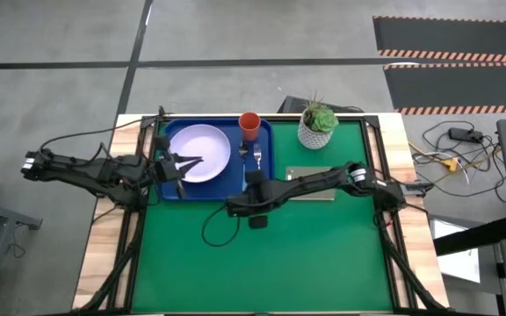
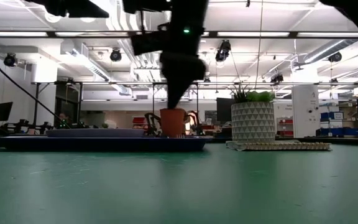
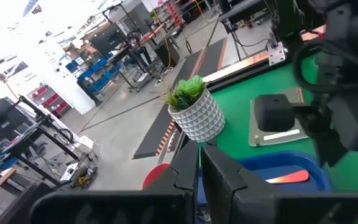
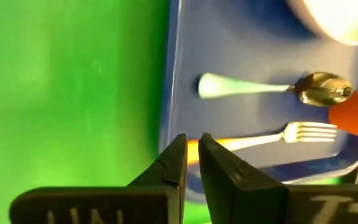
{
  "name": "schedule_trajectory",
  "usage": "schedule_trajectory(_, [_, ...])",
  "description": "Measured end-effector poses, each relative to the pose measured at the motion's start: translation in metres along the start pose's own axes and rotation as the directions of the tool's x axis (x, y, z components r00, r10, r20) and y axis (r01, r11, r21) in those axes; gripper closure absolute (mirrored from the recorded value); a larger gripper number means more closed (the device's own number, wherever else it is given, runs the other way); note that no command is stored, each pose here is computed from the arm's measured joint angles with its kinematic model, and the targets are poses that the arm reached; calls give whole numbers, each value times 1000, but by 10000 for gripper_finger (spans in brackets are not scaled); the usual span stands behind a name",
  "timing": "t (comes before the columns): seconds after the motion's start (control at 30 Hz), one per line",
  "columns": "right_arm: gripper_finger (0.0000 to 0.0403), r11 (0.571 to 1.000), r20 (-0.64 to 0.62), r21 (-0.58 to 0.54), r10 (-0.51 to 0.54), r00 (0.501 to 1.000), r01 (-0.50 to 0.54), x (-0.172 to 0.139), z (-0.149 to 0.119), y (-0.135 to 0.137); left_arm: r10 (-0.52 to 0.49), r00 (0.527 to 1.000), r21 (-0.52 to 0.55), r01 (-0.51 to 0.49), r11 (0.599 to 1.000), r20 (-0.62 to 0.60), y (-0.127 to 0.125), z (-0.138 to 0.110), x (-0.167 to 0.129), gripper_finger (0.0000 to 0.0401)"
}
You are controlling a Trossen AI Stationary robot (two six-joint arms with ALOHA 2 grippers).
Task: Pick and place plate/cup/fork/spoon on tray
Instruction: Return to Home Position
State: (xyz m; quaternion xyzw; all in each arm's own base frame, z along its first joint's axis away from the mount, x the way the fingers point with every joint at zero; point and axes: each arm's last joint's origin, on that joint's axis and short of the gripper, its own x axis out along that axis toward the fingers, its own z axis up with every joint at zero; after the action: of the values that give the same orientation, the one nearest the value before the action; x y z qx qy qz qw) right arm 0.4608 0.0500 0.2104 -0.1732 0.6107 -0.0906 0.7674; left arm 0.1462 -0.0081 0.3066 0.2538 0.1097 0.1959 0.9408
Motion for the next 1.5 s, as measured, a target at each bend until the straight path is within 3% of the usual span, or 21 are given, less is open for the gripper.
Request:
schedule_trajectory(0.1, [375, 996, -12, -65, 61, 998, -61, -3, -15, -8, -1, 1000, -26, 1, 1000, -3, 0, 0, 1, 401])
schedule_trajectory(0.23, [376, 980, 100, -50, 196, 976, -191, -8, -43, -22, 3, 1000, -56, -2, 998, 4, 1, 0, 0, 401])
schedule_trajectory(0.47, [376, 987, 398, 36, 129, 908, -156, -25, -114, -41, 0, 1000, -77, 0, 997, 9, 1, 1, 0, 401])
schedule_trajectory(0.73, [376, 988, 656, 109, 8, 755, -106, -57, -198, -45, -130, 991, -57, 132, 990, 43, -9, -4, 3, 401])
schedule_trajectory(1.0, [376, 979, 791, 187, -97, 604, -87, -77, -266, -43, -224, 962, -96, 240, 966, 153, -8, -24, -18, 401])
schedule_trajectory(1.27, [376, 966, 875, 237, -166, 454, -104, -91, -313, -41, -195, 939, -193, 255, 948, 285, -3, -51, -44, 401])
schedule_trajectory(1.4, [376, 955, 922, 273, -225, 316, -115, -103, -341, -41, -156, 927, -220, 240, 946, 341, -3, -66, -54, 401])
schedule_trajectory(1.5, [376, 953, 929, 280, -239, 283, -116, -98, -352, -37, -125, 915, -243, 231, 942, 384, -3, -75, -61, 401])
